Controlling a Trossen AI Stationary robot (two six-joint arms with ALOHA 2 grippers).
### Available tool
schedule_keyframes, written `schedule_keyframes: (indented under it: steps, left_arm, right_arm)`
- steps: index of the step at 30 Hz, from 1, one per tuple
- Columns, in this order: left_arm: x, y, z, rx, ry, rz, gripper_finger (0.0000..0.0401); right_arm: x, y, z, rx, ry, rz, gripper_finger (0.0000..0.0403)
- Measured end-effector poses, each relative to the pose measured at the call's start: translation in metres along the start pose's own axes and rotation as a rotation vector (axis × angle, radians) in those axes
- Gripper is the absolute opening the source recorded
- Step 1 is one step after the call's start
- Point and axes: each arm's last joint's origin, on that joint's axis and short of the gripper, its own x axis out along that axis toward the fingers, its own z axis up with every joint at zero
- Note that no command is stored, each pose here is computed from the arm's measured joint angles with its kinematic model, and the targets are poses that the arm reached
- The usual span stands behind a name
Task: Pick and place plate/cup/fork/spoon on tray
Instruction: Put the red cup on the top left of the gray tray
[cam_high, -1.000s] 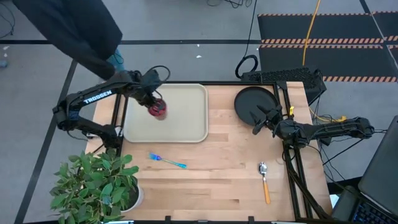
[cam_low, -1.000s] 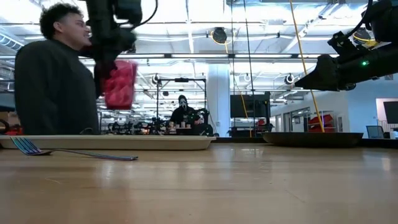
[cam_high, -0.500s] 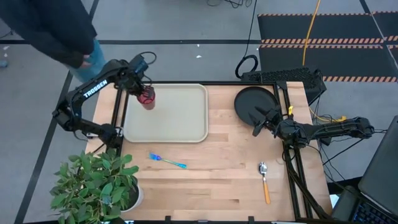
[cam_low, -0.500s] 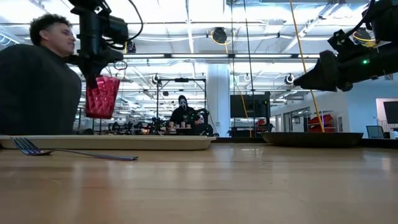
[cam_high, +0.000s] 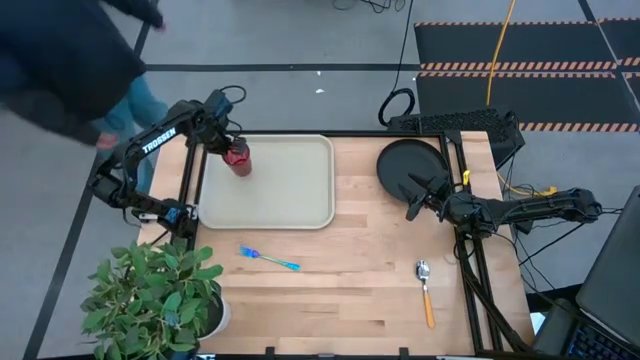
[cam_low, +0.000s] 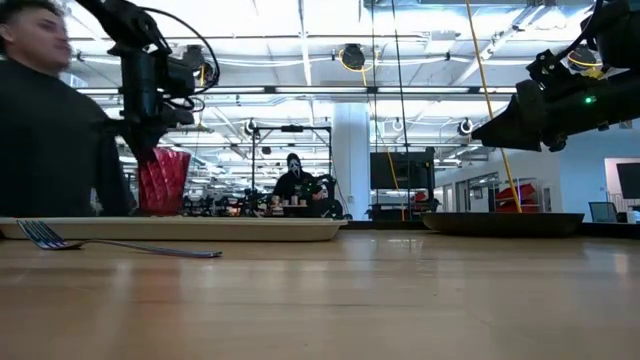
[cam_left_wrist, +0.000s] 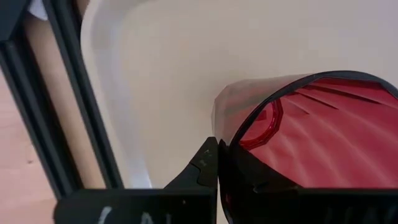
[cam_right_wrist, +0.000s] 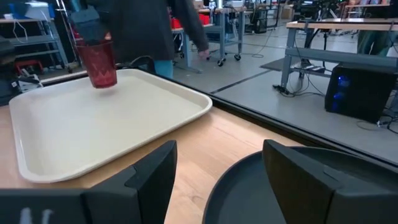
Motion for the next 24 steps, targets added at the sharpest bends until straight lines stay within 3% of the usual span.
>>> schedule_keyframes:
  steps: [13,20,24]
  left_arm:
    - [0.001,0.006,0.003,-0.076,-0.015,-0.003,0.0009]
    - [0.000,0.005,0.009,-0.272,-0.073,-0.018,0.0007]
    - [0.000,0.005,0.010,-0.373,-0.088,-0.024,0.0012]
  right_arm:
    - [0.000,0.000,0.002,-0.050,-0.019,-0.003,0.0231]
    - [-0.001,0.002,0.018,-0.007,-0.149,0.012,0.0231]
    - [-0.001,0.003,0.018,-0.024,-0.149,0.047,0.0231]
